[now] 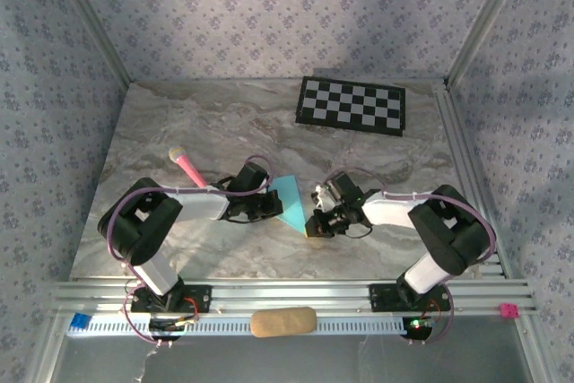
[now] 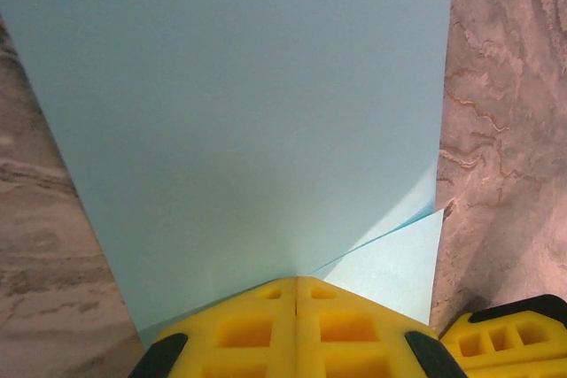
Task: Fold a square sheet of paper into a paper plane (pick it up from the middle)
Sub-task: Third fold the triangle at the center of the table.
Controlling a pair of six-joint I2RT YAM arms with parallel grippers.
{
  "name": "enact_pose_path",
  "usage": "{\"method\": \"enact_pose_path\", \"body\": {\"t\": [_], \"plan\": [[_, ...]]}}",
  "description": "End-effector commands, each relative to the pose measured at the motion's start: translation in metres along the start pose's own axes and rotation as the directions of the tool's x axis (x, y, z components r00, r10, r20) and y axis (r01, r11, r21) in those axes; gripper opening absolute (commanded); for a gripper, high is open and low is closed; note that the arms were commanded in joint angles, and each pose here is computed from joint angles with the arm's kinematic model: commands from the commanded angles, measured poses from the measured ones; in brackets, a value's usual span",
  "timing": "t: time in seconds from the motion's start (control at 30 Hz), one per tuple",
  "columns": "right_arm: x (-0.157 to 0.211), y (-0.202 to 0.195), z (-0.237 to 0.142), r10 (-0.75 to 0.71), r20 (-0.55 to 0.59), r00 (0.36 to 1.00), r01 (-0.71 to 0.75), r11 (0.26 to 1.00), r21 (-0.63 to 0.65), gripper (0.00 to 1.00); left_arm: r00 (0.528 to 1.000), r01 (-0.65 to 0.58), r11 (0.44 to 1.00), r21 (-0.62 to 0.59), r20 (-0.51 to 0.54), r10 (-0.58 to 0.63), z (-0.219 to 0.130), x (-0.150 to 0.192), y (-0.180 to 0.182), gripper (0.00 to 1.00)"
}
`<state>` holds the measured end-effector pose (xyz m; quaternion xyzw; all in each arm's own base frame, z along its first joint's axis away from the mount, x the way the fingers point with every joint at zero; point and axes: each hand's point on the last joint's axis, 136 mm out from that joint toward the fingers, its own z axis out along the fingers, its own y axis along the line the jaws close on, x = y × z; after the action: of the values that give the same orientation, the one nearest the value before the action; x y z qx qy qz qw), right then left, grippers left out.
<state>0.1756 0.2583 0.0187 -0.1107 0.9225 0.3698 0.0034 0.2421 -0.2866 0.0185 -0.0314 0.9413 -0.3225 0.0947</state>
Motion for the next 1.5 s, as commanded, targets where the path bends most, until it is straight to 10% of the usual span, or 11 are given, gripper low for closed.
{"method": "enact_pose_path", "body": {"t": [0.0, 0.47, 1.47], "plan": [[0.009, 0.001, -0.010, -0.005, -0.008, 1.000, 0.005, 1.000, -0.008, 0.09, 1.000, -0.006, 0.993, -0.119, -0.020, 0.004, 0.010, 0.006, 0.032, 0.04], [-0.045, 0.023, -0.009, 0.052, 0.108, 0.993, -0.044, 0.996, -0.077, 0.09, 0.993, -0.115, 0.989, -0.089, -0.021, 0.114, 0.014, -0.014, 0.012, 0.04], [-0.032, -0.019, 0.015, 0.212, 0.055, 0.976, -0.214, 0.977, 0.026, 0.00, 0.998, -0.060, 0.994, 0.088, -0.018, 0.061, 0.014, -0.002, -0.060, 0.15]]}}
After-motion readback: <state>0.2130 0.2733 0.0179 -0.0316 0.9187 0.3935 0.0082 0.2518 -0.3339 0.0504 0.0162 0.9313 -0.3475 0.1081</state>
